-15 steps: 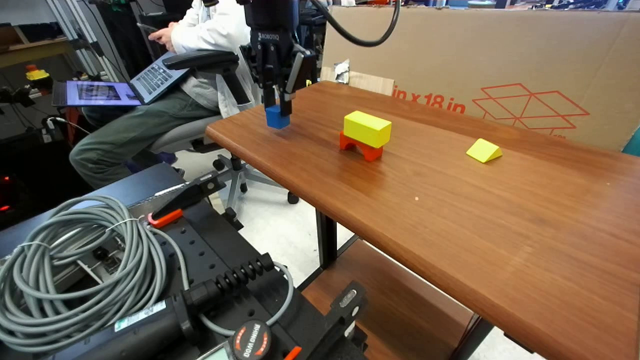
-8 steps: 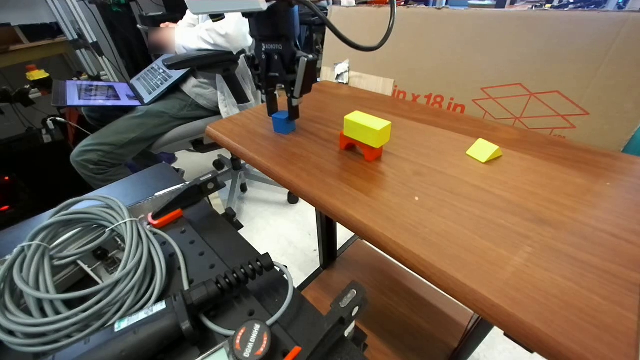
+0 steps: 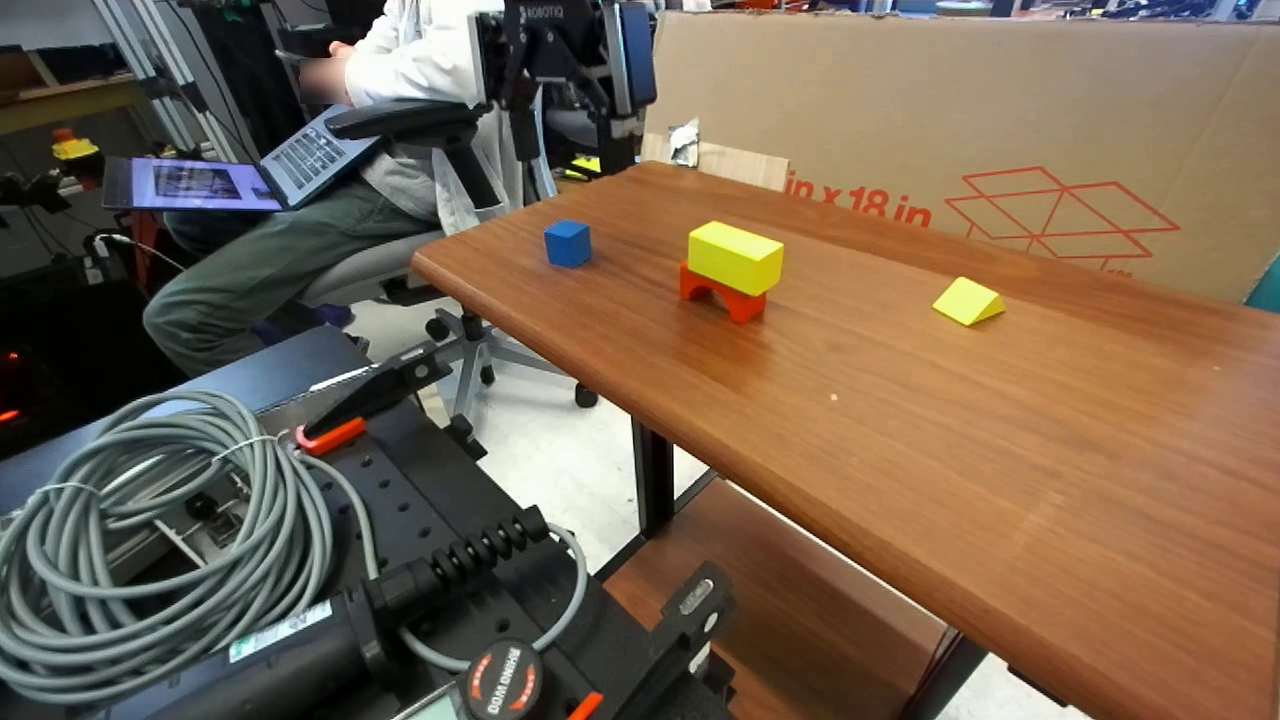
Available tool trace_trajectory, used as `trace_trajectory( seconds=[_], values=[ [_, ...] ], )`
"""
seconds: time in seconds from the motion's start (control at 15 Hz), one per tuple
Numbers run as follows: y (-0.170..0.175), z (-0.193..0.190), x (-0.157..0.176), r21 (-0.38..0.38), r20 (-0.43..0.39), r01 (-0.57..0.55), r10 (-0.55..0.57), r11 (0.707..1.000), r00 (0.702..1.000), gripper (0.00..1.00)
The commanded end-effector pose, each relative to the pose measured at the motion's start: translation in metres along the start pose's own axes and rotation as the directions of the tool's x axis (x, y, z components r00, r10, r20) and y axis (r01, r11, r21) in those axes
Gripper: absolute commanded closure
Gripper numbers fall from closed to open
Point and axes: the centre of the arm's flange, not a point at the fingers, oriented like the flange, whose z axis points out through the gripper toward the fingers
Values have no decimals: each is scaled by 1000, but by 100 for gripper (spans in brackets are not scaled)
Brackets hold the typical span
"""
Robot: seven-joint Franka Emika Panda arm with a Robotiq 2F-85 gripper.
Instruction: Put the blue toy on the table.
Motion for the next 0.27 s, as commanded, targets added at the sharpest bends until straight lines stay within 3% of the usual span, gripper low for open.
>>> trace_trajectory(
  seconds=[0.0,0.2],
  values=[
    [10,-13,-6,-1,2,-6,6,1000,1000,0],
    [27,-42,-21,-5,4,-15,15,1000,1000,0]
  ],
)
